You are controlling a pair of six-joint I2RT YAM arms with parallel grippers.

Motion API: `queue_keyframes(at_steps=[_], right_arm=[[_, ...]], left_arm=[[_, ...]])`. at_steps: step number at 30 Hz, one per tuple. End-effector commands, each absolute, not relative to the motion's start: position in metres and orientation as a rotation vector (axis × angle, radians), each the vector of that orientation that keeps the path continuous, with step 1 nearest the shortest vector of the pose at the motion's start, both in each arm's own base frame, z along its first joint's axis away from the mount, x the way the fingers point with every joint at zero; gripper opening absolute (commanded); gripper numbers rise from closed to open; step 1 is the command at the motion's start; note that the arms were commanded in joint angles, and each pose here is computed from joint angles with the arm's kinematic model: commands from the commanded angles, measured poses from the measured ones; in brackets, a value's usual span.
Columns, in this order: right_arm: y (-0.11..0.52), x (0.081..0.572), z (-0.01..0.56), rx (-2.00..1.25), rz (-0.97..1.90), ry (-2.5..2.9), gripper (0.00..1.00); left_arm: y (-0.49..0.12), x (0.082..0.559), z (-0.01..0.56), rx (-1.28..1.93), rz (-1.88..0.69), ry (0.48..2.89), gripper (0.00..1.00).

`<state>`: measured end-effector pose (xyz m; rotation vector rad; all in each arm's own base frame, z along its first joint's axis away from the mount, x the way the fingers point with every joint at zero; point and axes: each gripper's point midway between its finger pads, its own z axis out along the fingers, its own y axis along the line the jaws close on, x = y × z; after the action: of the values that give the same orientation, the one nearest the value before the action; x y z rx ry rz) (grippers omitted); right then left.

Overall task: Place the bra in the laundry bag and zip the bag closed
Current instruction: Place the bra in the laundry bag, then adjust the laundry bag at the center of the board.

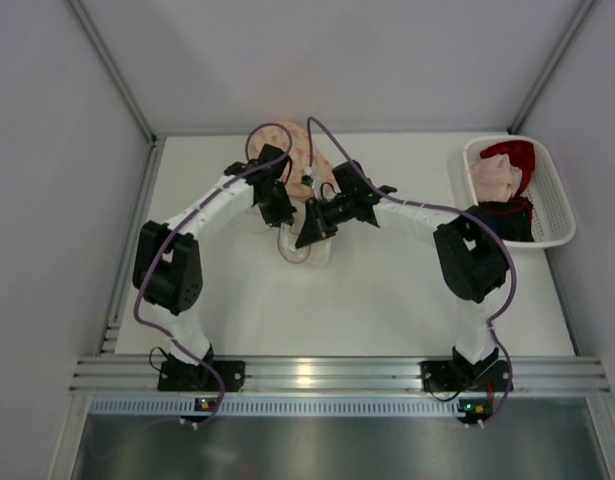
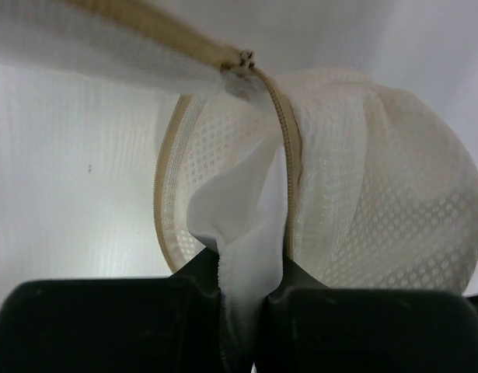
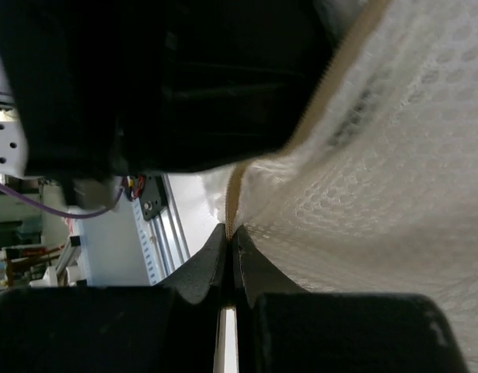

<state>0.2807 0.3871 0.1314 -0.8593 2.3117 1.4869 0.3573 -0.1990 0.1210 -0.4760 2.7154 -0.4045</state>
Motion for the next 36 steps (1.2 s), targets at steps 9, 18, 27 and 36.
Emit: queue_keyframes(at_steps=[9, 18, 27, 36], right_arm=[[0.359, 0.308, 0.146, -0.683, 1.532, 2.206, 0.01], [0.337, 0.307, 0.135, -0.618, 1.552, 2.267, 0.08], [0.313, 0.305, 0.115, -0.568, 1.506, 2.324, 0.07], [0.293, 0.307, 0.110, -0.538, 1.476, 2.337, 0.07]], left_arm=[[-0.248, 0.390, 0.074, -0.541, -0.430, 2.779, 0.00], [-0.250, 0.403, 0.058, -0.442, -0.372, 2.777, 0.11], [-0.256, 0.410, 0.158, -0.138, -0.500, 2.576, 0.60], [-0.238, 0.390, 0.195, 0.063, -0.627, 2.468, 0.79]])
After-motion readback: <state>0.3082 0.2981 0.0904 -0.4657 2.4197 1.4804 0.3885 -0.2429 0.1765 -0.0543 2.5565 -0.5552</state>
